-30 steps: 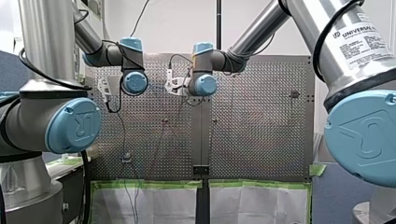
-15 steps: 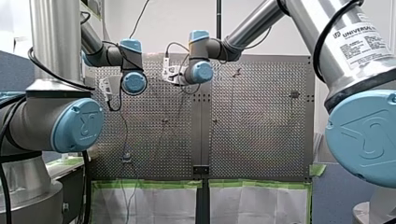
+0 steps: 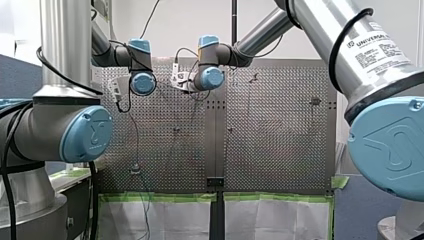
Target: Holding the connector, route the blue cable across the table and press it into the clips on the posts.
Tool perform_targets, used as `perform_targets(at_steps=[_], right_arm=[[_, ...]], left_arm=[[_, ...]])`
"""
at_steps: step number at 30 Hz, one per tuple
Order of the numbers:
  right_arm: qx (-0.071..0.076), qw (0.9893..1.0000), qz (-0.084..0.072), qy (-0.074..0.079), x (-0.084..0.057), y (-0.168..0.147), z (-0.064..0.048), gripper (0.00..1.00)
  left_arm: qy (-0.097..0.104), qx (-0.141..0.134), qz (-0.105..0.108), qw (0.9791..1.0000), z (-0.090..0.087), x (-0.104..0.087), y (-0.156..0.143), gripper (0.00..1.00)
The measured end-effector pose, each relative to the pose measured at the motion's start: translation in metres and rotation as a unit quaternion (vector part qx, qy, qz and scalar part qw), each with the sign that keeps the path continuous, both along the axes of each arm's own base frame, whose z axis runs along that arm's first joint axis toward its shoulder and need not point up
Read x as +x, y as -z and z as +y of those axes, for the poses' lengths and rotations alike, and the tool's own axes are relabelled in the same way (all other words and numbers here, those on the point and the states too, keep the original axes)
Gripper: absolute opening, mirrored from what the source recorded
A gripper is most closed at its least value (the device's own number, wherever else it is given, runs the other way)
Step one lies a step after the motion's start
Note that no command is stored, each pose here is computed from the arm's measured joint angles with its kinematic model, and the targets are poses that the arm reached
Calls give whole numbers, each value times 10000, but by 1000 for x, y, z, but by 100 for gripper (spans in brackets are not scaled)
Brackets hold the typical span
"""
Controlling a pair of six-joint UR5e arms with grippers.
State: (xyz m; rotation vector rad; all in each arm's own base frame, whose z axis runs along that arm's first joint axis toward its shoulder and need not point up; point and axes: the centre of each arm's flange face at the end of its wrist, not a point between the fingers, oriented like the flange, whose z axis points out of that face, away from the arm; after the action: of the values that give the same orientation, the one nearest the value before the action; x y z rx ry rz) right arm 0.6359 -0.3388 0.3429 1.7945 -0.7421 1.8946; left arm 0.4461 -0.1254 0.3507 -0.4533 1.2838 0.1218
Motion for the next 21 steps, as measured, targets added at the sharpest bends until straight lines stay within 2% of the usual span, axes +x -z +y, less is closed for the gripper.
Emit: perform_targets(at_steps=[12,21], right_arm=[[54,9999,-28,-87,12,-13,-19,0],[-29,9998,-163,-135,22,-33,-27,0]], left_arm=[[19,14,-141,9999,14,16,-14,0],[80,-30,-239,9997,24,29,-17,0]])
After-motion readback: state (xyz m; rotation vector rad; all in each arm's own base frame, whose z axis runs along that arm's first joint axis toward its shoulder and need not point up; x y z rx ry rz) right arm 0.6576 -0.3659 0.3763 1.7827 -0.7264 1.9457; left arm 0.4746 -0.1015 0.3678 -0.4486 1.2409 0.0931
